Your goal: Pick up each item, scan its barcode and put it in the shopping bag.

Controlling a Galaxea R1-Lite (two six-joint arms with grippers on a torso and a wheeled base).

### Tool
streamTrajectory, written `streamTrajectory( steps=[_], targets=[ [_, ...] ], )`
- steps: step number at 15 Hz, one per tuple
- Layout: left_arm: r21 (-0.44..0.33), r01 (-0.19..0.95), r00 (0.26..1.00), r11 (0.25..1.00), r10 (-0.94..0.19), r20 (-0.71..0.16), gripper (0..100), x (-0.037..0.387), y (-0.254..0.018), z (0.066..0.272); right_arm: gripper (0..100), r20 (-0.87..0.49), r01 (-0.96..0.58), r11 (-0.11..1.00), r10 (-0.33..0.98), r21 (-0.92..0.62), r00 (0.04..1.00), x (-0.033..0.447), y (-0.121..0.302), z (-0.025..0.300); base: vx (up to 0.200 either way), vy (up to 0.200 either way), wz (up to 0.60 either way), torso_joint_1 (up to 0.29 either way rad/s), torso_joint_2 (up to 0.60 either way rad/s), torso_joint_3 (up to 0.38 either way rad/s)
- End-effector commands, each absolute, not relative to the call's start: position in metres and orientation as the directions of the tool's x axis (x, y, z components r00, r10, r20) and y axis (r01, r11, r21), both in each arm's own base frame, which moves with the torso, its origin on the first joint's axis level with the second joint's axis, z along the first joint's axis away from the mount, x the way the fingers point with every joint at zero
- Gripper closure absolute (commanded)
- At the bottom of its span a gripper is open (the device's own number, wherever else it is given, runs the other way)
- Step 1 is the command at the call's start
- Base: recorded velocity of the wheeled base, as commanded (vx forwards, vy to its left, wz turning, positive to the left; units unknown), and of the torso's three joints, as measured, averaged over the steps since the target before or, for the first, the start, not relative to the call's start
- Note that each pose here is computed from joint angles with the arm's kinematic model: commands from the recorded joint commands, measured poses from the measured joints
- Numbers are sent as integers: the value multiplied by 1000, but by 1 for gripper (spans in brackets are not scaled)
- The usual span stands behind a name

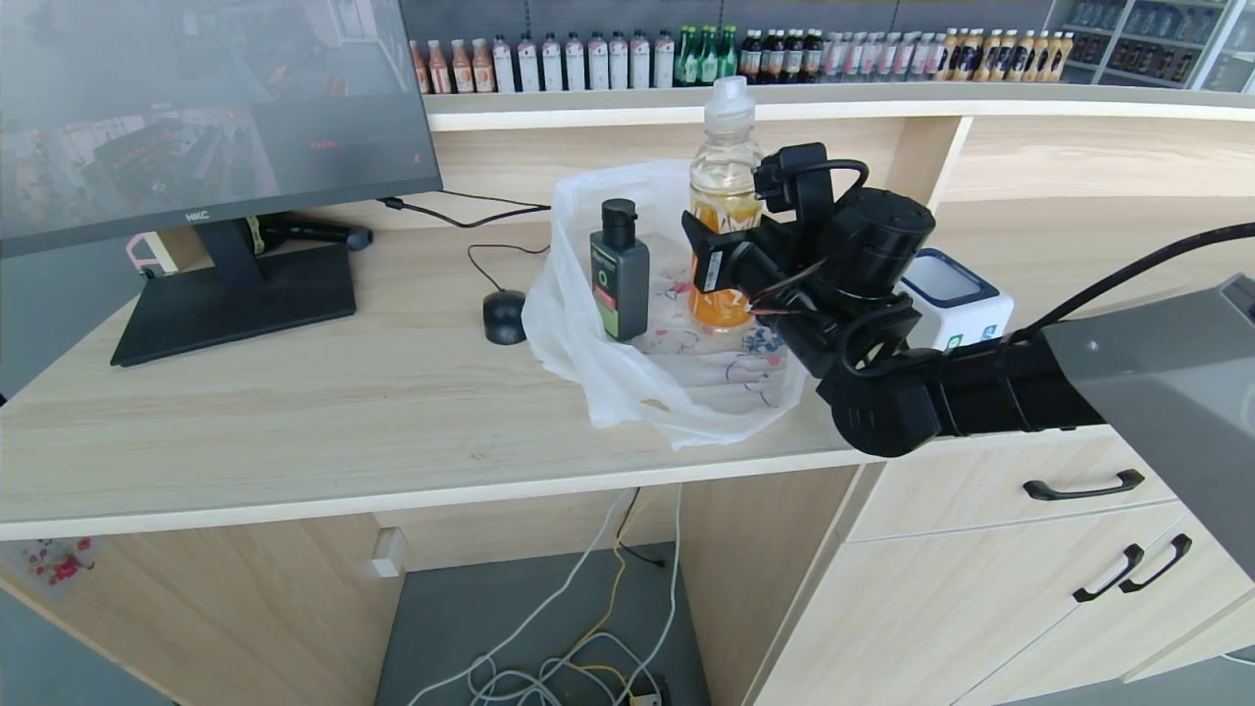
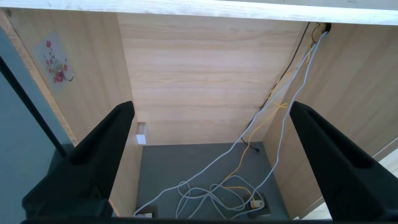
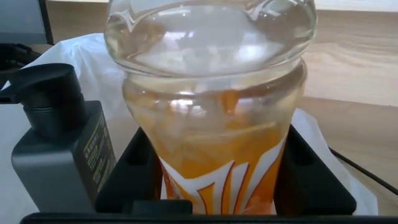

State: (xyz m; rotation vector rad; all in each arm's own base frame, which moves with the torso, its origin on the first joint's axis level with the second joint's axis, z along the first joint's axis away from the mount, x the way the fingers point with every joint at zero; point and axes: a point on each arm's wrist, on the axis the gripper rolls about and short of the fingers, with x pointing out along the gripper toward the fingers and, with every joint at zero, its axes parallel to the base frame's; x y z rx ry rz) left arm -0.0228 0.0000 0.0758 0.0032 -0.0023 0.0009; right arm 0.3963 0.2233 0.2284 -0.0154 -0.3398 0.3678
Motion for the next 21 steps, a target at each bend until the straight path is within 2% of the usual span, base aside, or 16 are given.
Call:
streamTrajectory(
  steps=[1, 2, 3, 18, 21],
  targets=[
    [3, -2, 1000, 1000, 2, 3, 0, -23, 0, 76, 100, 314, -350, 934, 356, -78, 880, 396, 223, 226, 0, 0, 0, 0, 0, 0],
    [3, -2, 1000, 1000, 2, 3, 0, -23, 0, 76, 100, 316, -351, 933, 357, -78, 879, 396, 223, 227, 0, 0, 0, 0, 0, 0],
    [3, -2, 1000, 1000, 2, 3, 0, -23, 0, 76, 0, 324, -351, 933, 356, -75, 877, 395, 222, 230, 0, 0, 0, 0, 0, 0],
    [3, 0, 1000, 1000, 0, 3, 0, -23, 0, 76, 0, 327, -361, 931, 356, -49, 875, 390, 222, 233, 0, 0, 0, 0, 0, 0],
    [3, -2, 1000, 1000, 2, 3, 0, -23, 0, 76, 0, 338, -359, 933, 347, -28, 875, 374, 217, 246, 0, 0, 0, 0, 0, 0]
  ],
)
